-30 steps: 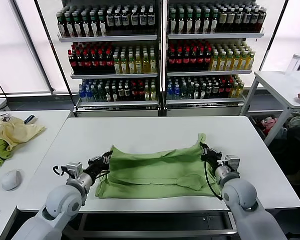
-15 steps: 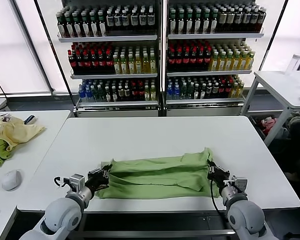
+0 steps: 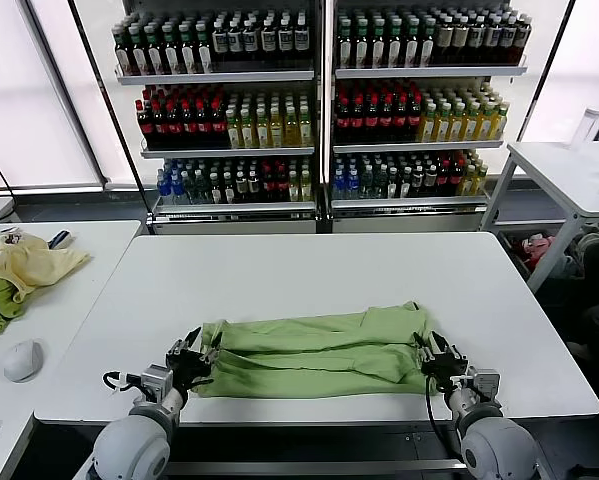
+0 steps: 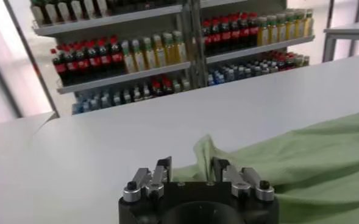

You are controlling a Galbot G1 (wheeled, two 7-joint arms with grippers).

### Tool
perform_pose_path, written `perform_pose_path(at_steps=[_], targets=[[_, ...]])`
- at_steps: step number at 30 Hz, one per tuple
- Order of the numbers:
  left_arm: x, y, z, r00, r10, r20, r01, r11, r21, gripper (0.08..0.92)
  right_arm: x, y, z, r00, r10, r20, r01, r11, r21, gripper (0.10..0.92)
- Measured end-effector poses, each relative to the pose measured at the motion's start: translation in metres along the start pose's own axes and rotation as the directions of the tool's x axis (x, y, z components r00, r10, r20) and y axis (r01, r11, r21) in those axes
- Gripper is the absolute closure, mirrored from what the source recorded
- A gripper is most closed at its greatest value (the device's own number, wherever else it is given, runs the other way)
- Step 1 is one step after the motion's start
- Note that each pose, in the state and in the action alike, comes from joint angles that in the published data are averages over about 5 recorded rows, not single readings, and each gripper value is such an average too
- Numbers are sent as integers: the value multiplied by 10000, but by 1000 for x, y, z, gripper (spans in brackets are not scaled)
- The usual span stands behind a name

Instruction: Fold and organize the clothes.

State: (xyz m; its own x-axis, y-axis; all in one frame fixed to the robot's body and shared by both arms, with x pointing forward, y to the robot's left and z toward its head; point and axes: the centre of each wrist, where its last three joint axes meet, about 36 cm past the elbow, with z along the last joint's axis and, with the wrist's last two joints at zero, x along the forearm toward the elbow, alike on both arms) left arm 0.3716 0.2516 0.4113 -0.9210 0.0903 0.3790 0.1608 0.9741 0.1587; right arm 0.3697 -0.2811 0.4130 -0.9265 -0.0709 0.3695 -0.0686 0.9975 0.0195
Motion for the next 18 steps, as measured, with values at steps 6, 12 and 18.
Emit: perform_pose_path(at_steps=[6, 12, 18], targets=[[-3, -20, 10, 9981, -594, -151, 599, 9977, 329, 262, 7, 2, -2, 10000, -39, 74, 38, 9999, 125, 272], [-11, -37, 20, 9947, -905, -479, 940, 9926, 772, 227, 12, 0, -4, 9999, -10, 100, 8, 9998, 216, 202], [-12, -47, 27, 9924, -924, -815, 1016, 9879, 1168, 392, 13, -1, -7, 9999, -41, 153, 38, 9997, 225, 200]])
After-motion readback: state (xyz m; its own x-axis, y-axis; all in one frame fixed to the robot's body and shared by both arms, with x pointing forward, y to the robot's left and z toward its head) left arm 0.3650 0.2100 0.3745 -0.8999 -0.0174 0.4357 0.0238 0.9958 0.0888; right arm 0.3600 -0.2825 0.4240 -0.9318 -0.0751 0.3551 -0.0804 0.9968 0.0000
